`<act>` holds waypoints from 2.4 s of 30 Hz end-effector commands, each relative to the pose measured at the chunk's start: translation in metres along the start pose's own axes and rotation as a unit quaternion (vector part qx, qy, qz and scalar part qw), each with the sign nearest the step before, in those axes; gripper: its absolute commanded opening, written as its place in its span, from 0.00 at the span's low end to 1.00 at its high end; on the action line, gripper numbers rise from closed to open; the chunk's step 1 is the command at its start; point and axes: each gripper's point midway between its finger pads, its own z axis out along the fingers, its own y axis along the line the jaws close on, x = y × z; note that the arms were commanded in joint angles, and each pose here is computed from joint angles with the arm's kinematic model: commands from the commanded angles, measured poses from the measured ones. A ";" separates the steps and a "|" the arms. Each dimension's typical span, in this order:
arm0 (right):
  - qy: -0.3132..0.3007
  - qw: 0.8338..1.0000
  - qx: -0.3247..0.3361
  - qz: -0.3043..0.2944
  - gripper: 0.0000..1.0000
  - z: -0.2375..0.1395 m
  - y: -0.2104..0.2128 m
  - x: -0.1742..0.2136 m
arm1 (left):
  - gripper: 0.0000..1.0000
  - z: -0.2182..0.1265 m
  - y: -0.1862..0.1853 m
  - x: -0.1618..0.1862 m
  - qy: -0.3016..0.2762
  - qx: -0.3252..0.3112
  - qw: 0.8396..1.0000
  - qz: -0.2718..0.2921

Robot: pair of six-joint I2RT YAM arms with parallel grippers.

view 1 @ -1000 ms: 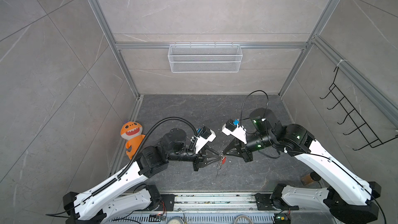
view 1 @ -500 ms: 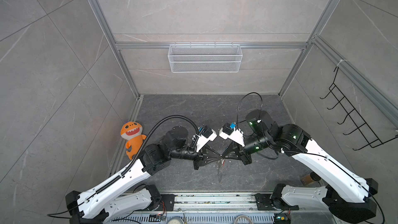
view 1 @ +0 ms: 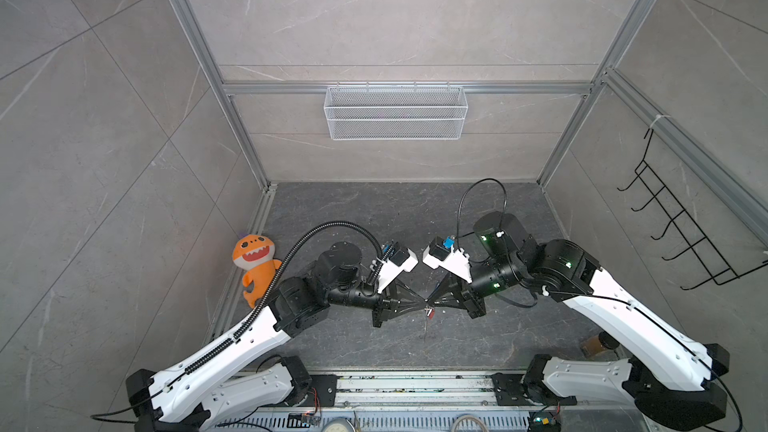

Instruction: Remove the keys from the keyring

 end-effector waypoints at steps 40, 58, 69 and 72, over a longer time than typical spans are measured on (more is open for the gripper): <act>-0.227 0.971 0.072 -0.004 0.49 -0.007 -0.002 -0.050 | 0.00 -0.069 0.003 -0.102 -0.377 -0.106 0.907 0.157; -0.282 0.938 0.201 0.005 0.51 -0.038 -0.035 -0.040 | 0.00 -0.065 0.016 -0.090 -0.354 -0.129 0.917 0.133; -0.261 0.943 0.205 -0.042 0.50 -0.023 -0.039 -0.040 | 0.00 -0.064 0.025 -0.078 -0.345 -0.139 0.922 0.107; -0.264 0.942 0.199 -0.052 0.51 -0.019 -0.038 -0.043 | 0.00 -0.062 0.027 -0.076 -0.342 -0.139 0.924 0.101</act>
